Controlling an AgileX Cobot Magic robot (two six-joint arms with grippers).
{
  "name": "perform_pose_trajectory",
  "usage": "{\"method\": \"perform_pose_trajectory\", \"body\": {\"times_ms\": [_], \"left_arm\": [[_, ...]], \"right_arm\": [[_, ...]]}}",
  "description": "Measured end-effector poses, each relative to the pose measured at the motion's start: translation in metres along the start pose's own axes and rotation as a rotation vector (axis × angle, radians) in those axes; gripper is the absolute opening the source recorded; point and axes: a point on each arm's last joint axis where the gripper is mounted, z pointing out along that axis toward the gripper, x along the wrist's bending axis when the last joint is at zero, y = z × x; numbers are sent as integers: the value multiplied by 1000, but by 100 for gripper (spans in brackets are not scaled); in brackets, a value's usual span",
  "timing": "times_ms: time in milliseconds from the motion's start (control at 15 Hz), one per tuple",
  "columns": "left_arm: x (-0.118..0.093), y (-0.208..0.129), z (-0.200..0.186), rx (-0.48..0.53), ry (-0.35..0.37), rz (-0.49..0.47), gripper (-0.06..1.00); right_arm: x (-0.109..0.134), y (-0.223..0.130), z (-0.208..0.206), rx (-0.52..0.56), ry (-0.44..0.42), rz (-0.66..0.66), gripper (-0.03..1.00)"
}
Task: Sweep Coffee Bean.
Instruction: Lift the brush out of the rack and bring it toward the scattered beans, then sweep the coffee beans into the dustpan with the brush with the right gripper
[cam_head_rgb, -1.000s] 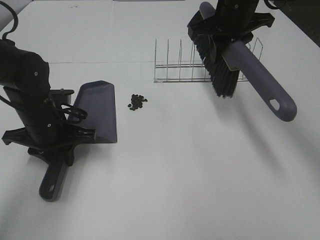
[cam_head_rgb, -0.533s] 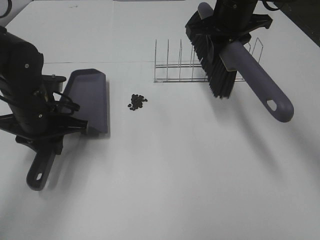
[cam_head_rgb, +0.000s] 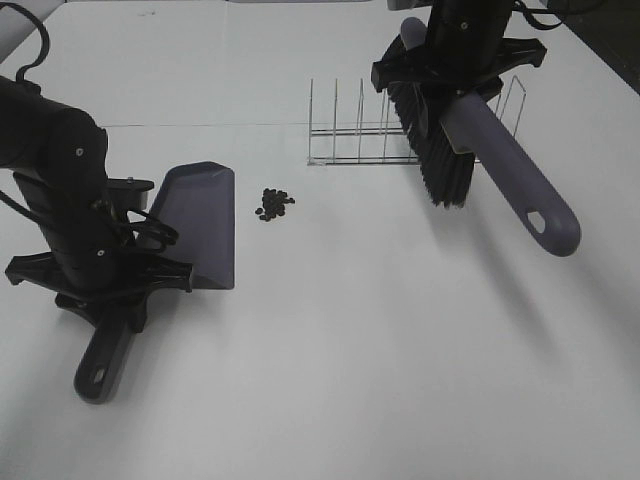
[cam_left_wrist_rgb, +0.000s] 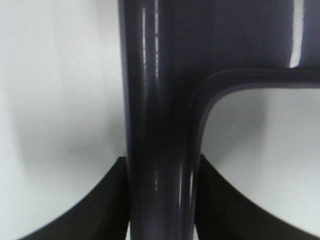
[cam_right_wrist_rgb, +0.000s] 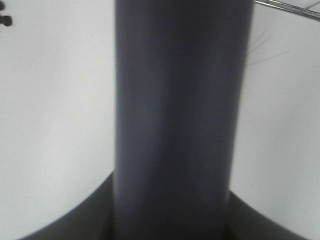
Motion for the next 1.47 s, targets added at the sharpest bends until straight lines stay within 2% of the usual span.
{"method": "perform_pose_trajectory", "body": {"times_ms": [267,333,400,467,667,867,1267,1333,1467], "left_arm": [[-1,0,0,0,-18,7,35],[-2,0,0,-1,-19,7,35],[-2,1,0,-3,-20,9,35],[-2,0,2,2,-20,7,35],[-2,1,3,5,-19,7,35],[-2,1,3,4,-20,11,35],[-2,1,3,4,-21,11,35],[-2,1,3,4,-21,11,35],[-2,1,3,3,-21,12,35]], "right_arm": [[80,-12,21,-11,-202,-246,28],[100,-18,30,-8,-231,-311,28],[107,-20,35,-5,-242,-334,28],[134,-30,62,30,-291,-430,28],[149,-42,102,101,-324,-501,28],[164,-29,113,78,-261,-505,28],[217,-16,99,0,63,-480,28],[222,-16,96,-9,80,-476,28],[221,-12,89,-44,49,-478,28]]}}
